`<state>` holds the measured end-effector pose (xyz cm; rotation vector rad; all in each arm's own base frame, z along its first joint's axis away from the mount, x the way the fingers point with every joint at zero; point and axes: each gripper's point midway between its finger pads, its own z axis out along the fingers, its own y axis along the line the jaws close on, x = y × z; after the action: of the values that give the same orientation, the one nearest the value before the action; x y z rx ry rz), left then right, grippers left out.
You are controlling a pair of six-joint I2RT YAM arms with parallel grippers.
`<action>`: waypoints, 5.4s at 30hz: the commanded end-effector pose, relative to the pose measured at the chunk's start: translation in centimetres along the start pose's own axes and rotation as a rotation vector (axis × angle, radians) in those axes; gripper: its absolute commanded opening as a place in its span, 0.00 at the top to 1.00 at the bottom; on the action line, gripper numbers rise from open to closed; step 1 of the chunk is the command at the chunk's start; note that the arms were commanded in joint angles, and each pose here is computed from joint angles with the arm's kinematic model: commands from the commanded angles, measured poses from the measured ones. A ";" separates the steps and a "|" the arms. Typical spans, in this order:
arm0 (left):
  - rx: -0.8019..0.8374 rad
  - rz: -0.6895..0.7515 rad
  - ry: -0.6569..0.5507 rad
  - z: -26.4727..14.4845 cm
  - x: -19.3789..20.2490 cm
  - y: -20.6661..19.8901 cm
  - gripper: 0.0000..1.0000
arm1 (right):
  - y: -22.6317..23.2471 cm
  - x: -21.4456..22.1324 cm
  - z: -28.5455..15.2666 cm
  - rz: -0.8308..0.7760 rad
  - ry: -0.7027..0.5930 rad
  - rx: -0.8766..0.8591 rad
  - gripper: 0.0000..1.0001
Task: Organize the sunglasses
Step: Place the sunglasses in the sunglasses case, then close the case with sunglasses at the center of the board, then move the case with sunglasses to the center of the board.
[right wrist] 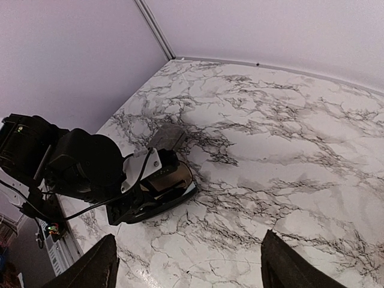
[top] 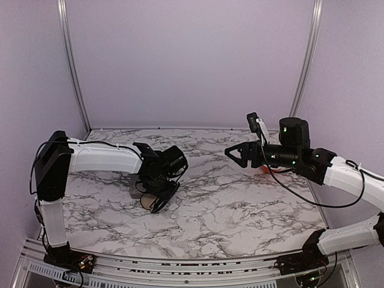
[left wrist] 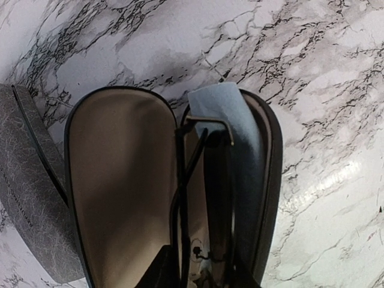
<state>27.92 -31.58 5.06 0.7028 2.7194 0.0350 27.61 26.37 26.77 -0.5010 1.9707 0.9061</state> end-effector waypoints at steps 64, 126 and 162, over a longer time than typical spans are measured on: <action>0.171 -0.168 -0.006 1.0 1.0 8.2 0.79 | 3.0 17.8 17.5 0.012 0.424 -0.070 0.63; 0.346 -0.089 -0.042 -1.1 -0.9 -0.9 0.82 | 6.5 16.3 24.3 0.056 0.402 -0.229 0.92; 0.408 -0.022 -0.173 -5.9 -2.9 -7.8 0.82 | -1.9 6.5 10.6 -0.044 0.229 0.105 0.81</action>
<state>23.97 -39.20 9.35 0.7609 2.6394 -0.5829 30.76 34.92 15.38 -0.6219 2.2354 0.8429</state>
